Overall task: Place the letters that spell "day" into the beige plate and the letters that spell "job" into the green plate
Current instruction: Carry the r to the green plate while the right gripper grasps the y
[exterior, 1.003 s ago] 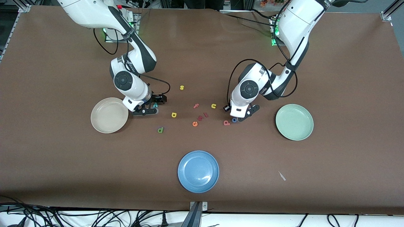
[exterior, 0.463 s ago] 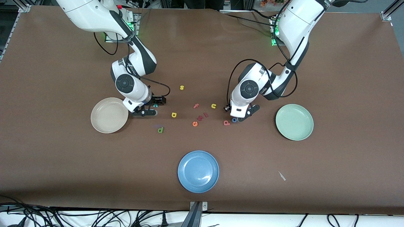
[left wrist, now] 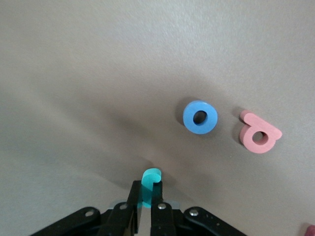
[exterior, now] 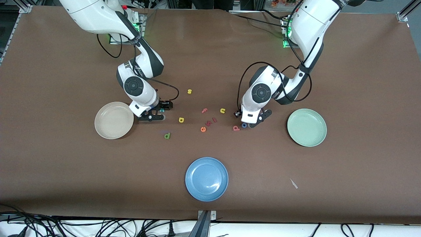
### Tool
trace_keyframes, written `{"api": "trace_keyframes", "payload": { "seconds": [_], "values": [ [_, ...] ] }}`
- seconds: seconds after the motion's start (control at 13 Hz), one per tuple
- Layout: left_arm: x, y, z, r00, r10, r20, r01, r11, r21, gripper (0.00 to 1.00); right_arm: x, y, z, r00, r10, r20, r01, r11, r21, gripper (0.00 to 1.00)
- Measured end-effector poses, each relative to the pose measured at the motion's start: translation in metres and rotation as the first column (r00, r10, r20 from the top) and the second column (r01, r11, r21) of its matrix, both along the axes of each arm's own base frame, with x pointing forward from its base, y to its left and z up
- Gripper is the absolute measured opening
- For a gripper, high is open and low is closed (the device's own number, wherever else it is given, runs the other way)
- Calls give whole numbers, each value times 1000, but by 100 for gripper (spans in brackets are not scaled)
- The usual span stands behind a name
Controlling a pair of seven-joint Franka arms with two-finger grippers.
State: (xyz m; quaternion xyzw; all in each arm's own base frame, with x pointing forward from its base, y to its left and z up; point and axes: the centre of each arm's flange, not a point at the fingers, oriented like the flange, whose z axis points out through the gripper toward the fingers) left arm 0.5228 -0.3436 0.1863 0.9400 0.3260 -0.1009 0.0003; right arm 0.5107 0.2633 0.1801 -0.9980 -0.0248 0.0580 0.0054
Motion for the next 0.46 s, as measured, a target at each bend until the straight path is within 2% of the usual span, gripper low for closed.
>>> {"api": "trace_keyframes", "payload": {
  "seconds": [0.23, 0.46],
  "values": [
    [8, 17, 24, 1000, 11, -20, -11, 999, 32, 8, -1, 0, -7, 1000, 4, -4, -4, 1000, -1, 93],
    [30, 68, 55, 999, -31, -43, 33, 999, 40, 8, -1, 0, -10, 1000, 5, -4, -5, 1000, 0, 88]
  ]
}}
